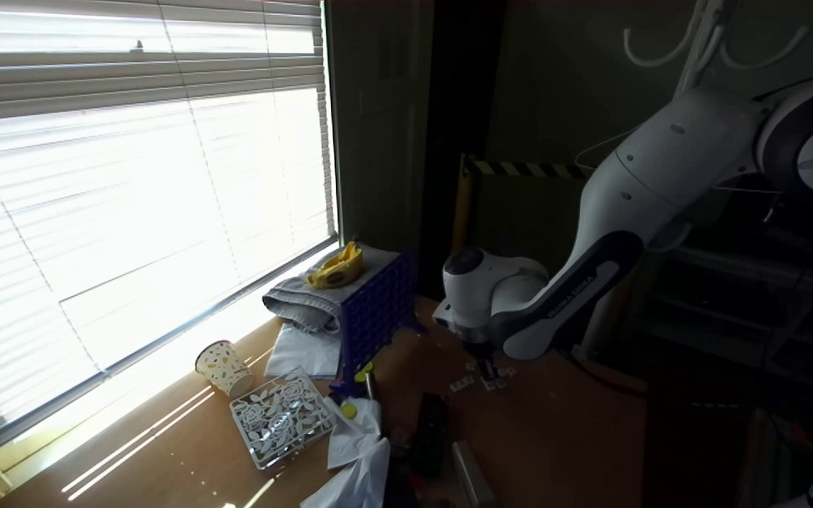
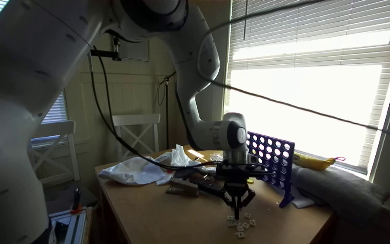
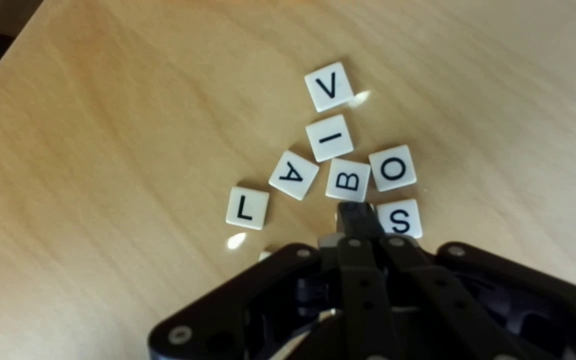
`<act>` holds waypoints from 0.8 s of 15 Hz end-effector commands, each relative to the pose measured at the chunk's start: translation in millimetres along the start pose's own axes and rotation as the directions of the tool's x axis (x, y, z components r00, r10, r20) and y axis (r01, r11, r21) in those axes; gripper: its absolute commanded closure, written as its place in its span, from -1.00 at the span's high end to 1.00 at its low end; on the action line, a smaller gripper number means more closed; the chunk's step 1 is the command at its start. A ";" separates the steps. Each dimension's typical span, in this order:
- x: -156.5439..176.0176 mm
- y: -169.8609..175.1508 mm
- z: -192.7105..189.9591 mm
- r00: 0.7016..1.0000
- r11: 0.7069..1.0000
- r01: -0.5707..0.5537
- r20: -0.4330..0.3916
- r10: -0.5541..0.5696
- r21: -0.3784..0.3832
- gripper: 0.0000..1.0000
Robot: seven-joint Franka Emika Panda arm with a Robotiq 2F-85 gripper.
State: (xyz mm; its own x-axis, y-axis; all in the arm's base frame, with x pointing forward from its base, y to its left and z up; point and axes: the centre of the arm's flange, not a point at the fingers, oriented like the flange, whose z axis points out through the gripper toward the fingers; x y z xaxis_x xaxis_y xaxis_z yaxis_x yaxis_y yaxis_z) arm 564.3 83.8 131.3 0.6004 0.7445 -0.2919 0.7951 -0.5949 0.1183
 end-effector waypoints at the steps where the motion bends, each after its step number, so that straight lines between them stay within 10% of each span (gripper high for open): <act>1: 13.2 -0.3 15.6 0.997 0.998 0.064 0.037 -0.063 -0.021 -1.00; 12: -0.7 -4.2 -1.0 0.997 0.996 0.080 0.024 -0.080 -0.036 -1.00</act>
State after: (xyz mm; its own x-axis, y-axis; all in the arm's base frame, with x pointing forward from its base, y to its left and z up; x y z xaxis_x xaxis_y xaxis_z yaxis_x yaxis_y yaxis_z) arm 565.0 90.6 129.9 0.5367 0.7789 -0.3244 0.8406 -0.5268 0.1260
